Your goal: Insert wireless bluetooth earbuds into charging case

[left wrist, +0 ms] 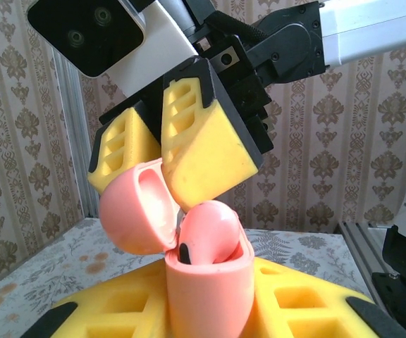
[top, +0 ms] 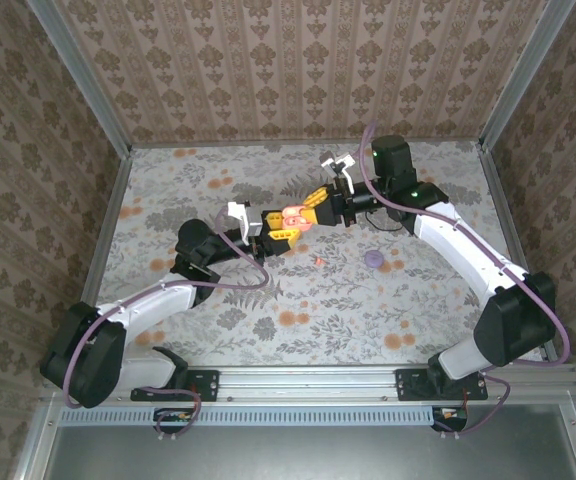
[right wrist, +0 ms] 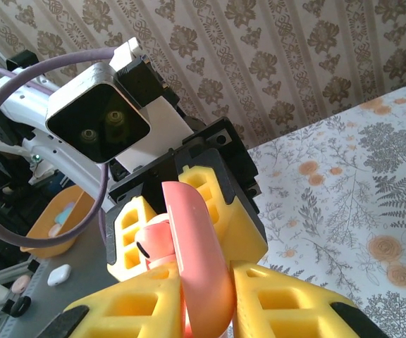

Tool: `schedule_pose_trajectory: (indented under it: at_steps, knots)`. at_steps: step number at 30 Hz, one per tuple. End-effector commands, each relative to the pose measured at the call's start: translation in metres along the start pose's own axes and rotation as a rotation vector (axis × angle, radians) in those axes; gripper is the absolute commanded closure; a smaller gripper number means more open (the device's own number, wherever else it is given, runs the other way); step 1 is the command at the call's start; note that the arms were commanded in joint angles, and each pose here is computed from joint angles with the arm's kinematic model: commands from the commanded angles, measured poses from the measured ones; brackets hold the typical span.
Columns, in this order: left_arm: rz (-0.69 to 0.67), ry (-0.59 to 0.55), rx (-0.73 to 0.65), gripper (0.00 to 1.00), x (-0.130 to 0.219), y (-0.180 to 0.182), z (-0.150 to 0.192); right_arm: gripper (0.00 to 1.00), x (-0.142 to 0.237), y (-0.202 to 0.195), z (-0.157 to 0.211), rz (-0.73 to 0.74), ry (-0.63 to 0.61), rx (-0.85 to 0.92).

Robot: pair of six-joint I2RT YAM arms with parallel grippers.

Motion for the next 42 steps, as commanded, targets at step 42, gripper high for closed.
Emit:
schedule_pose_trajectory:
  at_steps: [42]
  knots:
    - [-0.060,0.124,-0.232,0.84,-0.001,-0.013,0.006,0.61,0.008,0.077,0.009,0.225,0.029,0.670]
Point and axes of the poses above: each hand's point on the last joint's axis, 136 mm out from that joint toward the fingers, its own x axis back along the fingers, its own y axis along the line the jaws close on, z = x × y, the point moved 8 cm from there along x, back along the fingers, and after that the axes turned 7 degrees about x, right-handed, at the moved point
